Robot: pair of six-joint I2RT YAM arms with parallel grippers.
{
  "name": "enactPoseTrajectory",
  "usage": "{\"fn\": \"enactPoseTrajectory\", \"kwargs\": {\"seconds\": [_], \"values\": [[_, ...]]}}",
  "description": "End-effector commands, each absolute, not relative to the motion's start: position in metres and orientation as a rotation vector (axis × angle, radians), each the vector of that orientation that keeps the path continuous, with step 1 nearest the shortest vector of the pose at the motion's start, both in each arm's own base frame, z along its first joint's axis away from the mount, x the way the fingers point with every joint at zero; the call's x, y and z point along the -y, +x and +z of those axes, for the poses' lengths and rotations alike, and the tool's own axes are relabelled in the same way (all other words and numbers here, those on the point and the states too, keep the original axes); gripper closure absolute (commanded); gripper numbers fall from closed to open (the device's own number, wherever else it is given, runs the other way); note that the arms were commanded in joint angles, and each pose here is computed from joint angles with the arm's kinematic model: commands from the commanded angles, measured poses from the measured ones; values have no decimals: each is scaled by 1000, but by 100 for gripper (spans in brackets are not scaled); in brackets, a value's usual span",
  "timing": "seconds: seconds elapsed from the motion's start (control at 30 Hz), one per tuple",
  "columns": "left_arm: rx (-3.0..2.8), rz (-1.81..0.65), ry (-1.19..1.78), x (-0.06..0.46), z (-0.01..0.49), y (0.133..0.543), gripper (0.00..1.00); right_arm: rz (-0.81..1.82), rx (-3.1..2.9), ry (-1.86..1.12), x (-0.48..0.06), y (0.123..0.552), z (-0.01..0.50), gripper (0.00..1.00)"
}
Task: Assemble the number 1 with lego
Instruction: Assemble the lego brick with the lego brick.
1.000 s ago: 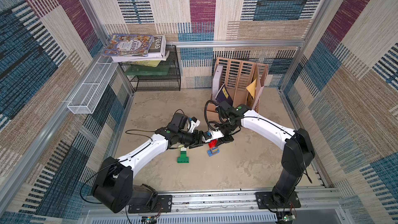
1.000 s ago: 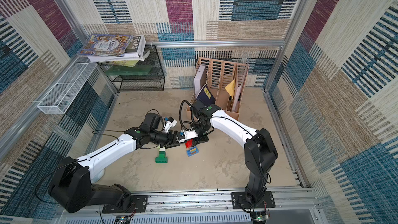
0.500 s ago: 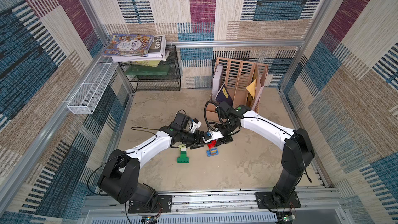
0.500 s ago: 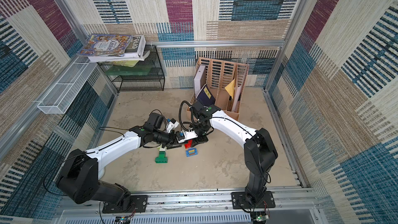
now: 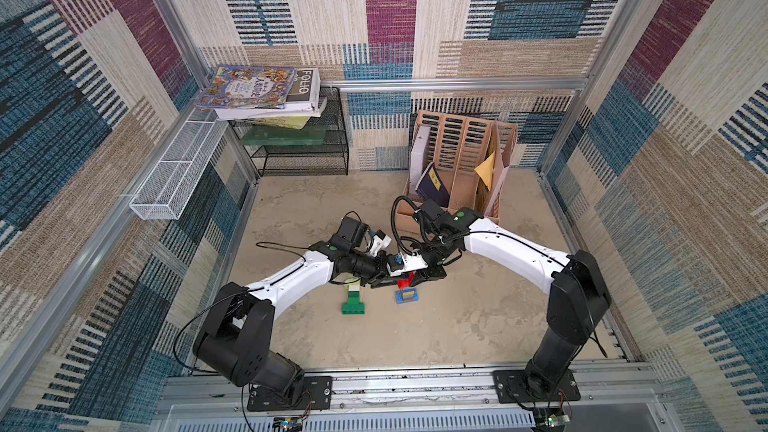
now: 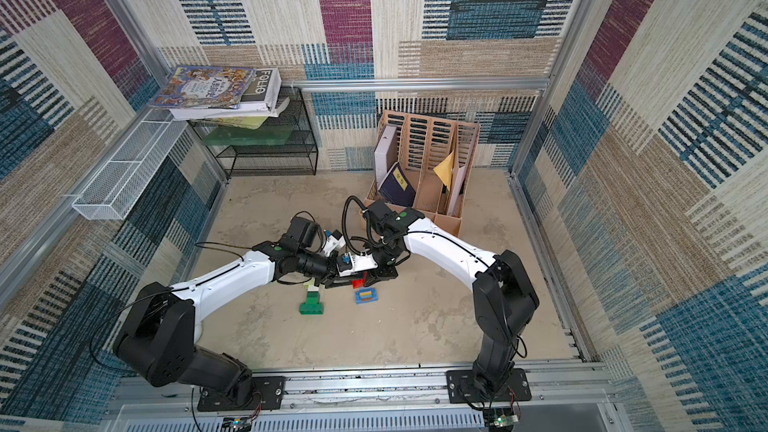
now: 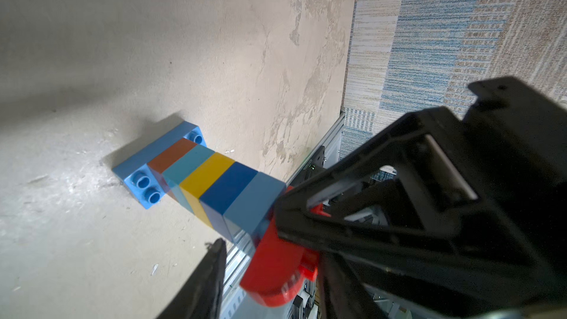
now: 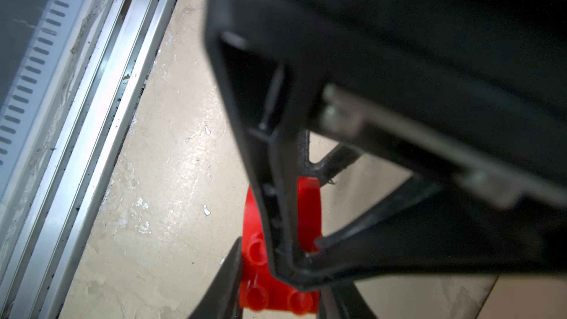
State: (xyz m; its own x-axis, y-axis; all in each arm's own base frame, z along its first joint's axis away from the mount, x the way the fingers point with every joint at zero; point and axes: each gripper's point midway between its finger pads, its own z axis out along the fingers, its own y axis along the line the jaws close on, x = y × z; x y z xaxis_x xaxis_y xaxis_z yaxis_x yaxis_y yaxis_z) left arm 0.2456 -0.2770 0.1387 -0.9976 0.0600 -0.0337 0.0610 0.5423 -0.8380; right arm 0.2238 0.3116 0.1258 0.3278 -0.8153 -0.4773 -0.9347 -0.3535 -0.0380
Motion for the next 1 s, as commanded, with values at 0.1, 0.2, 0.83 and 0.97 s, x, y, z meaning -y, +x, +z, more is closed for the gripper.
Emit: {"fn": "enactPoseTrajectory", "kwargs": {"seconds": [0.1, 0.2, 0.83, 0.97], "values": [[-2823, -1371, 64, 267, 122, 245, 56, 498, -1783, -2345, -289, 204, 104, 79], [-2833, -1353, 74, 264, 120, 243, 57, 462, -1813, -2321, -290, 206, 104, 77], [-2843, -1337, 120, 262, 113, 239, 65, 368, -1998, -2193, -295, 202, 103, 64], [-2828, -1345, 128, 264, 116, 241, 64, 405, -1938, -2156, -307, 204, 117, 52]]}}
